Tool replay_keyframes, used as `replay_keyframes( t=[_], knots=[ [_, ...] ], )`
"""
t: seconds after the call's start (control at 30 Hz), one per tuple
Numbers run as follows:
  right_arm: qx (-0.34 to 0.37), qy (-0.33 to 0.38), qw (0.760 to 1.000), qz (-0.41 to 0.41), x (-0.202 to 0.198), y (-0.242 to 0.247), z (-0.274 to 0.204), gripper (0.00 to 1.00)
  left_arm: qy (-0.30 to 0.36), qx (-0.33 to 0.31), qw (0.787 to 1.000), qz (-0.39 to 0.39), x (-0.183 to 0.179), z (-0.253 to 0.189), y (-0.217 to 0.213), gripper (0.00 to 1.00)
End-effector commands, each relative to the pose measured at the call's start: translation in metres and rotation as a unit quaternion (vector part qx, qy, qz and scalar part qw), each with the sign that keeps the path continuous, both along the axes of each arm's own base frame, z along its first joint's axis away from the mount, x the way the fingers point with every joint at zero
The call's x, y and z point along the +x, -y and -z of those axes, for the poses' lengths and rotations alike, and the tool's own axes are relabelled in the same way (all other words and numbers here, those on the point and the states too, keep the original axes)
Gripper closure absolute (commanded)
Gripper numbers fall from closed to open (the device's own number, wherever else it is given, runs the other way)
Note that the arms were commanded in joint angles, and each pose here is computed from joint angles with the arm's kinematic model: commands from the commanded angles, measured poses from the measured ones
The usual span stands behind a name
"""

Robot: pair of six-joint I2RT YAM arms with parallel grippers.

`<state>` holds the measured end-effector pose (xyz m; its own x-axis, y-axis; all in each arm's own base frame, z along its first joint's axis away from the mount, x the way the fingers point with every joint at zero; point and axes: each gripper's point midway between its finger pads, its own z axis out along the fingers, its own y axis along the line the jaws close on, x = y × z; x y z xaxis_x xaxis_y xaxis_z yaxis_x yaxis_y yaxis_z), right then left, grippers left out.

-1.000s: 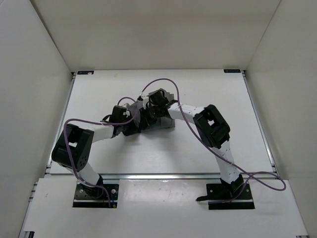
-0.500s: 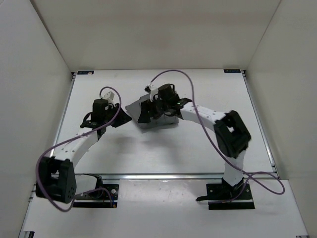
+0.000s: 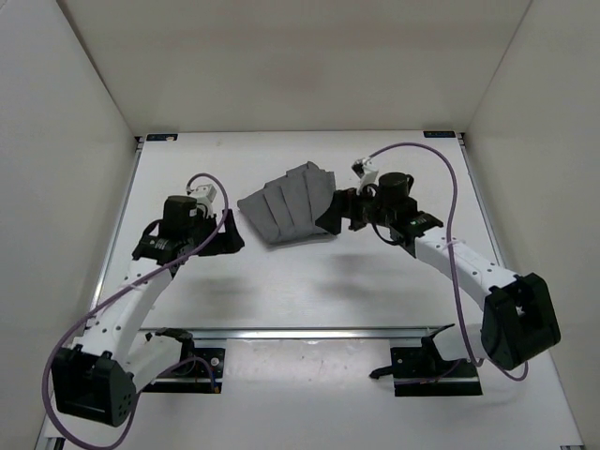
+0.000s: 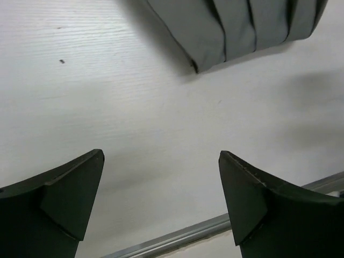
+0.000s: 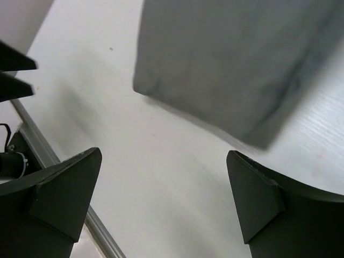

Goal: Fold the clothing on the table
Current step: Fold the skirt

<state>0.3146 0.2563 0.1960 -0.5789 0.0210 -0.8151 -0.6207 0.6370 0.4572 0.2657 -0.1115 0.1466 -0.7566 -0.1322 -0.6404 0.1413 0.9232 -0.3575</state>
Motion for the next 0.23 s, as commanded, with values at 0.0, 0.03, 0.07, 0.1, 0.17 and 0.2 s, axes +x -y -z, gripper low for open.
replay_keyframes(
  t=[0.0, 0.03, 0.07, 0.1, 0.17, 0.2],
  knots=[
    [0.004, 0.042, 0.999, 0.025, 0.007, 0.022, -0.022, 0.01, -0.004, 0.072, 0.997, 0.008, -0.03, 0.01, -0.025, 0.01],
    [0.004, 0.04, 0.999, 0.023, 0.006, 0.023, -0.02, 0.0, 0.004, 0.074, 0.997, 0.012, -0.032, 0.009, -0.023, 0.02],
    [0.01, 0.044, 0.999, 0.022, 0.005, 0.023, -0.024, 0.01, 0.014, 0.072, 0.997, 0.015, -0.035, 0.008, -0.022, 0.01],
    [0.016, 0.047, 0.998, 0.025, 0.006, 0.026, -0.026, 0.01, 0.026, 0.067, 0.997, 0.019, -0.037, 0.002, -0.019, 0.02],
    [0.019, 0.047, 0.999, 0.018, 0.002, 0.024, -0.026, 0.01, 0.036, 0.068, 0.997, 0.016, -0.036, -0.005, -0.02, 0.01],
    [0.018, 0.05, 0.998, 0.019, 0.002, 0.025, -0.028, 0.01, 0.032, 0.072, 0.997, 0.006, -0.035, -0.004, -0.026, 0.01]
  ],
)
